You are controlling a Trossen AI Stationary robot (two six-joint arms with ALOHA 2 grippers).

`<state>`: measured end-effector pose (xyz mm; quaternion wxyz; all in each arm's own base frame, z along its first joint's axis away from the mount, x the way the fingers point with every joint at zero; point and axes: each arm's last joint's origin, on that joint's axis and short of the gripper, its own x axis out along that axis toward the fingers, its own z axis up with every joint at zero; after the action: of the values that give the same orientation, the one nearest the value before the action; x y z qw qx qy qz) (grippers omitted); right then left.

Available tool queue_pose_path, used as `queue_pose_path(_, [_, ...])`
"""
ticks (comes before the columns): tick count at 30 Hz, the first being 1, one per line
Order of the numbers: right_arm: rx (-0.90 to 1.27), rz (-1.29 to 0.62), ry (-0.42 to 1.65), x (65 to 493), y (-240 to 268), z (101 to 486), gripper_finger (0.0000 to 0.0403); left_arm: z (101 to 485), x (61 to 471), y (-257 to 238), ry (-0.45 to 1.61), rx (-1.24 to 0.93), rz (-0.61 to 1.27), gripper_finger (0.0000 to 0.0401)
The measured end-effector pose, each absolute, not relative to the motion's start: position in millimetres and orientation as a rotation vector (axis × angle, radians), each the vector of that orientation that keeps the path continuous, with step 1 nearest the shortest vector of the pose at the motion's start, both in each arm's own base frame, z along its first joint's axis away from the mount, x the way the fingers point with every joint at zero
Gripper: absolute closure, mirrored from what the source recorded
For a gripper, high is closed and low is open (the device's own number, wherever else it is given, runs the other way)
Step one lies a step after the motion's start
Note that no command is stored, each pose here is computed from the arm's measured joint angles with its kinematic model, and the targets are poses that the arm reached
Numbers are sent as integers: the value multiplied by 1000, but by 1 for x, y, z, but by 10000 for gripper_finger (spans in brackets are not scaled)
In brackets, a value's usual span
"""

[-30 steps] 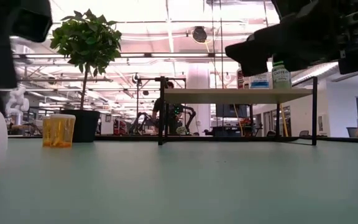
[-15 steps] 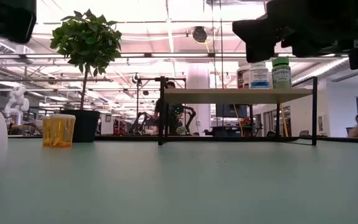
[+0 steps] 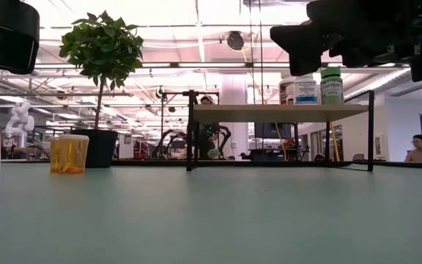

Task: Pick and place medicine bottles onto shelf by color
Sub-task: Put the bottom orange pill bottle on the shelf

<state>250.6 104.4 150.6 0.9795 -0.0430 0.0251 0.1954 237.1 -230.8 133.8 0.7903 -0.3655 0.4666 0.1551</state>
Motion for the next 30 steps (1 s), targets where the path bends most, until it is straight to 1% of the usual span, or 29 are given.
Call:
queue_pose_path(5, [-126, 400, 43, 250, 105, 151, 179, 134, 244, -224, 1005, -782, 334, 198])
queue_pose_path(9, [-128, 400, 43, 250, 105, 150, 179, 134, 256, -211, 1022, -710, 302, 217])
queue_pose_path(12, [-140, 392, 35, 251, 103, 151, 179, 140, 268, -192, 991, -598, 279, 219])
queue_pose_path(14, [-145, 374, 16, 253, 99, 153, 179, 144, 279, -180, 958, -561, 257, 215])
queue_pose_path(18, [-79, 332, 7, 256, 89, 155, 178, 161, 295, -159, 871, -470, 188, 207])
queue_pose_path(20, [-48, 313, 13, 258, 84, 155, 175, 167, 301, -151, 828, -383, 144, 207])
queue_pose_path(23, [-1, 284, 15, 261, 76, 156, 161, 178, 315, -145, 706, -274, 52, 209])
queue_pose_path(25, [41, 306, -5, 262, 72, 158, 145, 184, 322, -142, 637, -229, -16, 208])
queue_pose_path(27, [71, 355, -18, 262, 71, 160, 125, 189, 329, -138, 579, -213, -78, 205])
queue_pose_path(30, [86, 378, -15, 261, 75, 160, 97, 194, 334, -134, 533, -208, -120, 203])
